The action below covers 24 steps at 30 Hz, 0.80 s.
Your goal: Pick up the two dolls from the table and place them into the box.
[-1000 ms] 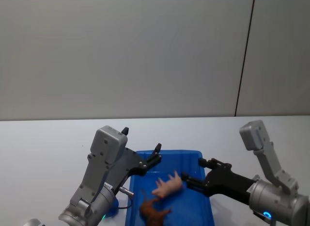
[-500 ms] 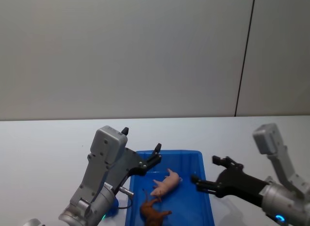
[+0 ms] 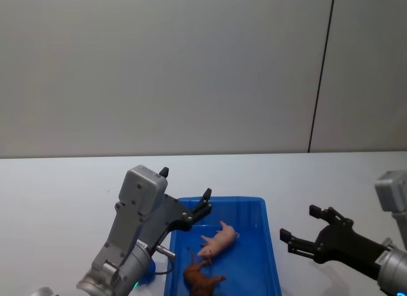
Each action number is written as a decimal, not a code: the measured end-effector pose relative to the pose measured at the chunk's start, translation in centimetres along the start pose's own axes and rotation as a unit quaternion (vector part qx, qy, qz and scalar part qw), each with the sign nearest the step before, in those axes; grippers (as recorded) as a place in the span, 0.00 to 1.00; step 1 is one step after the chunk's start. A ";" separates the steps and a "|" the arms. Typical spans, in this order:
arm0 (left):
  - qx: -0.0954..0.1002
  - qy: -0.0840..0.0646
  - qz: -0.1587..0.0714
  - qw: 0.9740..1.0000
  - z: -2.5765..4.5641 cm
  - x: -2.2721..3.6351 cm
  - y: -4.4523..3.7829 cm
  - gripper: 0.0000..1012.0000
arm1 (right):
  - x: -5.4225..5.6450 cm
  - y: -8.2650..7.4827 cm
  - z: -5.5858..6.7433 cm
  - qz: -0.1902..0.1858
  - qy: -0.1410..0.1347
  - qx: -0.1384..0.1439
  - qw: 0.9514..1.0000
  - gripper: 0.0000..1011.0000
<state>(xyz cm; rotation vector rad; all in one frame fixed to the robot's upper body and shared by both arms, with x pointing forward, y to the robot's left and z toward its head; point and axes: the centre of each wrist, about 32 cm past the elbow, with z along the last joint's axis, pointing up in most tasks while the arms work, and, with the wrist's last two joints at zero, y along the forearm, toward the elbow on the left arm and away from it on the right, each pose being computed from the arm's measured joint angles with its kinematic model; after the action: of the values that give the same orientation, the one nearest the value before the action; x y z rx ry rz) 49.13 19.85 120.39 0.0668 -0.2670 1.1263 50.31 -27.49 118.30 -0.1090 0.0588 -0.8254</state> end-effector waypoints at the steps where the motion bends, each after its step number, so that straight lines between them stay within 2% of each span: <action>1: 0.001 0.000 0.001 1.000 -0.01 0.00 0.05 0.99 | 0.0 -0.1 0.0 -0.001 0.000 0.001 1.000 0.99; 5: 0.007 -0.003 0.006 1.000 -0.03 0.05 0.34 0.99 | 0.1 -0.6 -0.1 -0.004 -0.001 0.003 1.000 0.99; 13: 0.033 -0.008 0.030 0.999 -0.28 0.42 1.84 0.99 | 0.3 -1.2 -0.2 -0.007 -0.002 0.007 1.000 0.99; 18: 0.058 -0.005 0.049 0.997 -0.83 0.70 3.38 0.99 | 0.4 -1.4 -0.3 -0.009 -0.002 0.008 1.000 0.99; 21: 0.076 -0.001 0.059 0.995 -1.41 0.82 4.46 0.99 | 0.4 -1.5 -0.3 -0.009 -0.002 0.009 1.000 0.99; 24: 0.084 0.002 0.063 0.994 -1.75 0.88 4.98 0.99 | 0.4 -1.6 -0.3 -0.010 -0.002 0.009 1.000 0.99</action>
<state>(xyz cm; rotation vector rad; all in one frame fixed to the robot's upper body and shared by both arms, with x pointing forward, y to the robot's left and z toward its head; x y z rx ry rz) 45.31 23.11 118.51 0.1997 -0.1746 1.2727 49.38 -28.89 118.21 -0.0941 0.0457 -0.8453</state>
